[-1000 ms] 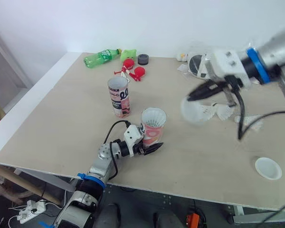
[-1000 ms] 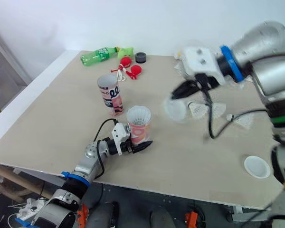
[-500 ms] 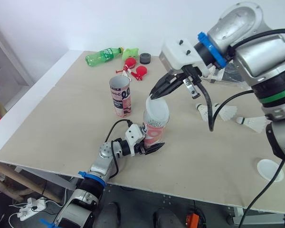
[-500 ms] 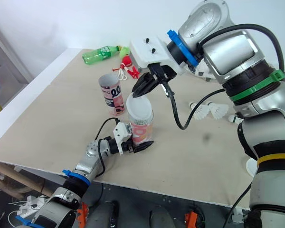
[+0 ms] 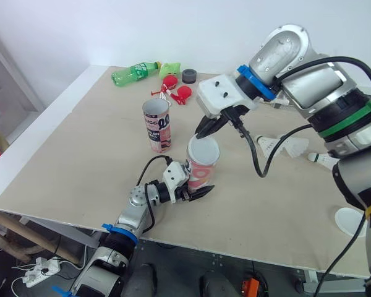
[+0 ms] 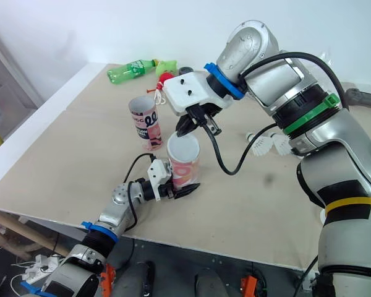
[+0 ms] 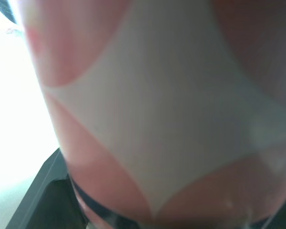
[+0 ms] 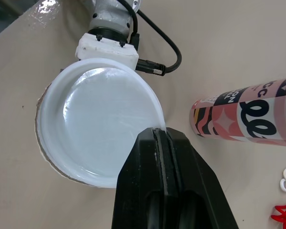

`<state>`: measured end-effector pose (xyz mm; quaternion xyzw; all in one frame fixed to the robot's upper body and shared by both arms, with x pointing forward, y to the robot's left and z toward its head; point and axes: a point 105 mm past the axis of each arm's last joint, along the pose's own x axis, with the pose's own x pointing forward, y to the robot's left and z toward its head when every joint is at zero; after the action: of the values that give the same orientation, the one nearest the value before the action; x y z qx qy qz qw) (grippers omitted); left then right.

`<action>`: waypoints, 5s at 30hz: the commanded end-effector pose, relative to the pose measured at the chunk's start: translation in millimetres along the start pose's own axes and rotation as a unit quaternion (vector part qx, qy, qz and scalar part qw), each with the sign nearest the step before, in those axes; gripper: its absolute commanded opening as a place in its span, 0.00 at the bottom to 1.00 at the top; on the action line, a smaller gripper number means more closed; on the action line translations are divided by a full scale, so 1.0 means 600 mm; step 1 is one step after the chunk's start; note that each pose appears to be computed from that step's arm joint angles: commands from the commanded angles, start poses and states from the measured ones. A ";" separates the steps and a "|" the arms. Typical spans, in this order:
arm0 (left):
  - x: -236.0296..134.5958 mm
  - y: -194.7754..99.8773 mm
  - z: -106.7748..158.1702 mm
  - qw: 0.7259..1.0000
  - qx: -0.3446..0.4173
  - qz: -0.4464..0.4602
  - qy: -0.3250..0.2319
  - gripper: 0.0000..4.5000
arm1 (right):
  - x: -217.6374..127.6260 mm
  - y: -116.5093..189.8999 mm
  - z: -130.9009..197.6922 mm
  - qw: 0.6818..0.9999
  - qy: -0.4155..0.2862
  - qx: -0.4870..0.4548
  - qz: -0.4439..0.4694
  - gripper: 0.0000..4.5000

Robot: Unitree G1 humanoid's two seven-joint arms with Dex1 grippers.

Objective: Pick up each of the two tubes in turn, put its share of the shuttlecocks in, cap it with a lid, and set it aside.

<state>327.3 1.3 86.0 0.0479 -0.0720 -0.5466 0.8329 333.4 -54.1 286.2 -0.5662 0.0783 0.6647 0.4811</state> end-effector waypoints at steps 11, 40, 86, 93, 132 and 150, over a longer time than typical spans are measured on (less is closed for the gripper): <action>-0.013 -0.014 -0.047 0.998 -0.037 0.001 0.043 0.73 | -0.046 -0.007 0.041 0.999 -0.015 -0.031 -0.013 0.01; -0.012 -0.016 -0.046 0.998 -0.037 0.002 0.042 0.73 | 0.009 0.020 -0.001 0.998 0.025 -0.040 0.035 0.01; -0.011 -0.010 -0.045 0.998 -0.037 0.003 0.042 0.73 | 0.013 0.042 0.032 0.998 -0.037 -0.020 0.051 0.01; -0.010 -0.011 -0.044 0.999 -0.035 0.002 0.041 0.73 | 0.054 0.057 0.015 0.996 -0.036 -0.001 0.078 0.01; -0.032 -0.005 -0.029 0.997 -0.065 -0.016 0.041 1.00 | 0.048 0.220 -0.035 0.779 -0.289 0.414 -0.371 0.99; -0.146 0.029 -0.032 0.995 -0.012 0.010 0.103 1.00 | 0.189 0.199 -0.060 0.746 -0.273 0.457 -0.400 0.99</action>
<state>314.8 71.8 82.4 0.0909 -0.0228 -0.5451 0.8331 281.0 -83.5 117.7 -0.0479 0.0326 0.4201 0.9056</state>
